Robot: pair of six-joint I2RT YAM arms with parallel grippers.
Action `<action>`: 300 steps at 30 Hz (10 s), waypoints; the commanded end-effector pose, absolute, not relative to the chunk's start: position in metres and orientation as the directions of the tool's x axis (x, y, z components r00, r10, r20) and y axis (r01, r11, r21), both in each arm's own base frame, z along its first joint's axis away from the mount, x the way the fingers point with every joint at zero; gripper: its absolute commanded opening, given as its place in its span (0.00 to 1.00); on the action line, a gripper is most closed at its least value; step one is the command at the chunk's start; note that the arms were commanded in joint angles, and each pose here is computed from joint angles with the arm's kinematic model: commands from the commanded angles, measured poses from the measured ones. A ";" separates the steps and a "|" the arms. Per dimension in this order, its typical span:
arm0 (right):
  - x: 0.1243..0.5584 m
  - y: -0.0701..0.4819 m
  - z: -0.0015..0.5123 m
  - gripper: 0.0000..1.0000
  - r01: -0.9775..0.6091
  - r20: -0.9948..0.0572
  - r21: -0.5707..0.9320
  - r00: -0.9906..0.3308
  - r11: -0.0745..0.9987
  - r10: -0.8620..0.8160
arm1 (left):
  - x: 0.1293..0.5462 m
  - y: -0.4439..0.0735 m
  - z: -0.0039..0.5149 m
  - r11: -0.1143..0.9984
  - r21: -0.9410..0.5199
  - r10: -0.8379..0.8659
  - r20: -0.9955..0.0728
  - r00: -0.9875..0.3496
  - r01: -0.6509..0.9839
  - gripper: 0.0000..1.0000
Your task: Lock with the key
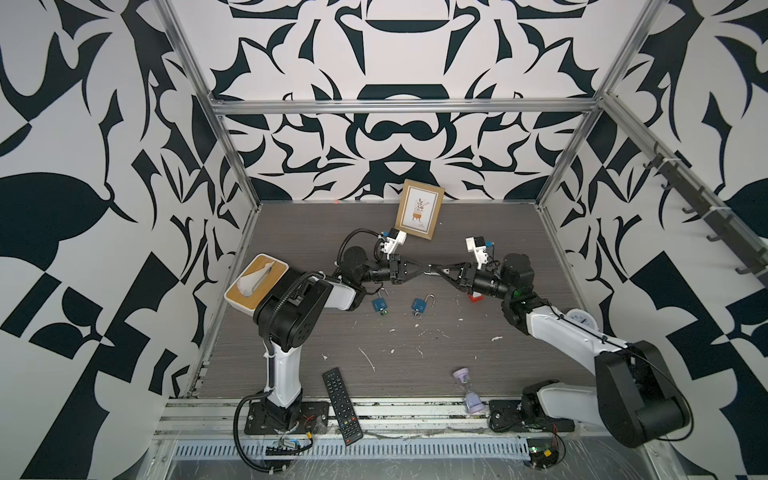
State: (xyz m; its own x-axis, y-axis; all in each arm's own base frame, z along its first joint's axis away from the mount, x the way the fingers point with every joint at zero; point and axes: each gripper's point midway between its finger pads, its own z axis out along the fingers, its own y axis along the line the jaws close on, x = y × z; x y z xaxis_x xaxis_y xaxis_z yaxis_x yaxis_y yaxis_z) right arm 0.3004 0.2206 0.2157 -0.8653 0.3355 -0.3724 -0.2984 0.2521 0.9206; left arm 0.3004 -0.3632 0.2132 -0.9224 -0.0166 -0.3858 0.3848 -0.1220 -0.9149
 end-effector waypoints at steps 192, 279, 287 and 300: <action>0.298 0.083 0.124 0.23 0.235 -0.592 0.678 -0.386 0.696 0.707 | 0.274 -0.411 0.117 0.242 -0.689 0.565 -0.473 -0.676 0.684 0.00; 0.298 0.121 0.139 0.16 0.023 -0.601 0.607 -0.640 0.794 0.478 | 0.417 -0.393 0.138 0.715 -0.168 0.368 -0.735 -0.569 0.679 1.00; 0.290 0.149 0.141 0.19 -0.057 -0.626 0.496 -0.715 0.866 0.311 | 0.355 -0.359 0.148 0.754 -0.117 0.400 -0.698 -0.594 0.646 1.00; 0.265 0.169 0.121 0.31 -0.058 -0.564 0.378 -0.806 0.924 0.181 | 0.290 -0.328 0.102 0.721 -0.259 0.441 -0.544 -0.713 0.643 0.98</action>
State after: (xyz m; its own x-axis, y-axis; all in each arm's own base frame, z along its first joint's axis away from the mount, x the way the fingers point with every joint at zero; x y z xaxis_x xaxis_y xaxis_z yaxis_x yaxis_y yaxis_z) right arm 0.2625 0.1695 0.1134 -0.8115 0.1935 -0.5515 -0.0726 0.9029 0.4236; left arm 0.3014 -0.3355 0.1092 -0.6713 0.4501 -0.5889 0.6672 0.7129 -0.2158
